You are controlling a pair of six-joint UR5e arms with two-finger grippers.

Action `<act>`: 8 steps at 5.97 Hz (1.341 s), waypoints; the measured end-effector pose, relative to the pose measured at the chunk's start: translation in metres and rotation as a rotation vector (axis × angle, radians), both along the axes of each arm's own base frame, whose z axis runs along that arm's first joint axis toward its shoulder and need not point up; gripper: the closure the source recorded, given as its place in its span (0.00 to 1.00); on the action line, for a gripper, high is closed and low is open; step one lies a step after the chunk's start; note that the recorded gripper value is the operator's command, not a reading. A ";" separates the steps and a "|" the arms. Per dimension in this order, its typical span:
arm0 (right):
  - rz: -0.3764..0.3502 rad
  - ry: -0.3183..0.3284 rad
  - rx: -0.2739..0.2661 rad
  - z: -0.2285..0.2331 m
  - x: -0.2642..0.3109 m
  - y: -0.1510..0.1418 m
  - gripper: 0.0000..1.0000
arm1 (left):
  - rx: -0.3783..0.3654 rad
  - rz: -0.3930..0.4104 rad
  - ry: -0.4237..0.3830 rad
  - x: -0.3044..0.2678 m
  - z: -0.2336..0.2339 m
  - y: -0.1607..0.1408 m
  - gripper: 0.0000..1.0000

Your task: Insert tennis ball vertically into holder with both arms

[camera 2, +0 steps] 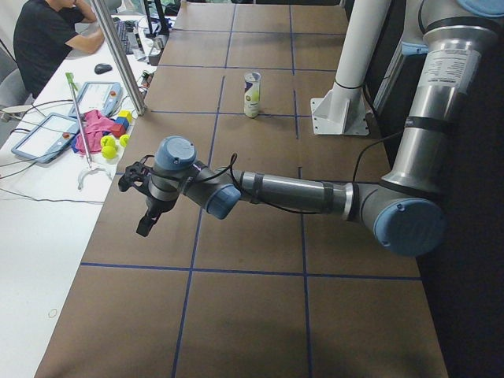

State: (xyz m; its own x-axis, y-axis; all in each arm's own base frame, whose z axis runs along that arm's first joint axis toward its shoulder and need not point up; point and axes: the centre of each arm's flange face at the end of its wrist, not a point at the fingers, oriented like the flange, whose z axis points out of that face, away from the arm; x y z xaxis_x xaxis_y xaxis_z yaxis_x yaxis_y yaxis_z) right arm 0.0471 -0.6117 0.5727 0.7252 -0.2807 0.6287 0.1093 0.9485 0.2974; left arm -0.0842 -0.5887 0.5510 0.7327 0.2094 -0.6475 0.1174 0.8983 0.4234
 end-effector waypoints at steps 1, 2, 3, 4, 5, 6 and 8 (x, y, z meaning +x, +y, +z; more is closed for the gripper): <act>0.001 -0.001 -0.031 0.019 0.002 0.013 0.00 | -0.079 0.000 0.069 -0.024 0.004 0.013 0.00; 0.002 0.001 -0.056 0.034 0.002 0.023 0.00 | -0.143 0.014 0.088 -0.029 0.017 0.024 0.00; 0.003 0.005 -0.082 0.047 0.003 0.032 0.00 | -0.223 0.027 0.093 -0.026 0.034 0.034 0.00; 0.006 0.007 -0.110 0.061 0.003 0.041 0.00 | -0.305 0.059 0.093 -0.008 0.042 0.041 0.00; 0.009 0.007 -0.141 0.076 0.003 0.049 0.00 | -0.362 0.112 0.077 0.023 0.031 0.043 0.00; 0.010 0.007 -0.175 0.093 0.003 0.054 0.00 | -0.408 0.142 0.032 0.044 0.015 0.045 0.00; 0.010 0.009 -0.207 0.112 0.003 0.061 0.00 | -0.448 0.155 -0.050 0.054 0.024 0.063 0.00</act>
